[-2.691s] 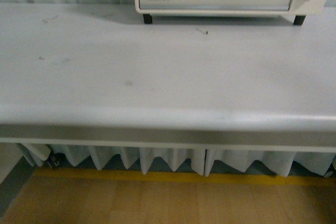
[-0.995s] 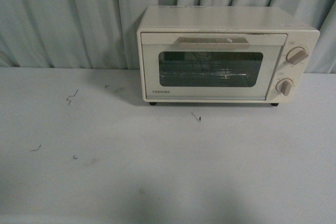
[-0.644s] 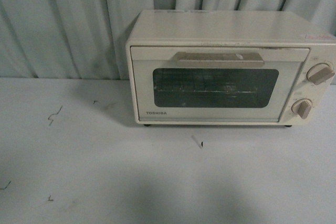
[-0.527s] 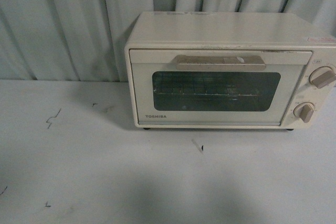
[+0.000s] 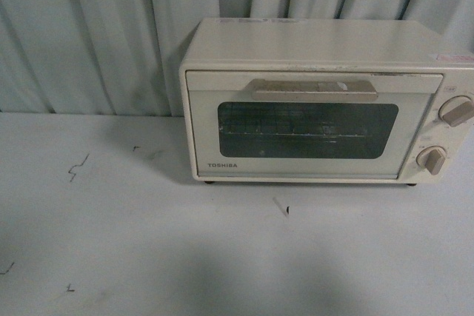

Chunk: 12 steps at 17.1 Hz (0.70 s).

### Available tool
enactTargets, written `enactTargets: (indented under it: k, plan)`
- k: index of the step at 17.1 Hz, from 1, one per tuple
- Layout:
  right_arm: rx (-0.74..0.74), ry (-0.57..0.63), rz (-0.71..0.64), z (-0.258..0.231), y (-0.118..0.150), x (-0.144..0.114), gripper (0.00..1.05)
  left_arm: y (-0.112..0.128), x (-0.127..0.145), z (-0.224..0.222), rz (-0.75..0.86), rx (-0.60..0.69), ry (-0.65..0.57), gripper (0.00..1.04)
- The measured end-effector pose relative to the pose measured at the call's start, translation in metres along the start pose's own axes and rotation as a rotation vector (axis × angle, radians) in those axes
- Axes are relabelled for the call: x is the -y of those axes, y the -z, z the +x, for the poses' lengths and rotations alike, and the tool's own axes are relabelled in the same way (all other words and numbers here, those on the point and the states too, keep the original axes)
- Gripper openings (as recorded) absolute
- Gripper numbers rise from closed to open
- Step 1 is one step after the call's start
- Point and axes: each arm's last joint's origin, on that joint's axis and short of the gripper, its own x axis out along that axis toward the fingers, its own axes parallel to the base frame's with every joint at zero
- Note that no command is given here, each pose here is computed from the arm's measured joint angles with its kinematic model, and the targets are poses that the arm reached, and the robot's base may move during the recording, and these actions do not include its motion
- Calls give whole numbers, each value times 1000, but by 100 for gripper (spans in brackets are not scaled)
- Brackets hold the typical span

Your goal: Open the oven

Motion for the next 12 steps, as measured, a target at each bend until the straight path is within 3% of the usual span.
enactTargets:
  k: [3, 5, 8, 12]
  plan:
    - [0, 0, 0, 0, 0, 0, 98, 5, 40, 46, -563, -159, 21, 98]
    - [0, 0, 0, 0, 0, 0, 98, 18, 66, 74, -842, -231, 15, 98]
    - [0, 0, 0, 0, 0, 0, 98, 47, 95, 108, -1054, -340, -20, 98]
    - [0, 0, 0, 0, 0, 0, 98, 68, 122, 146, -1125, -379, -14, 98]
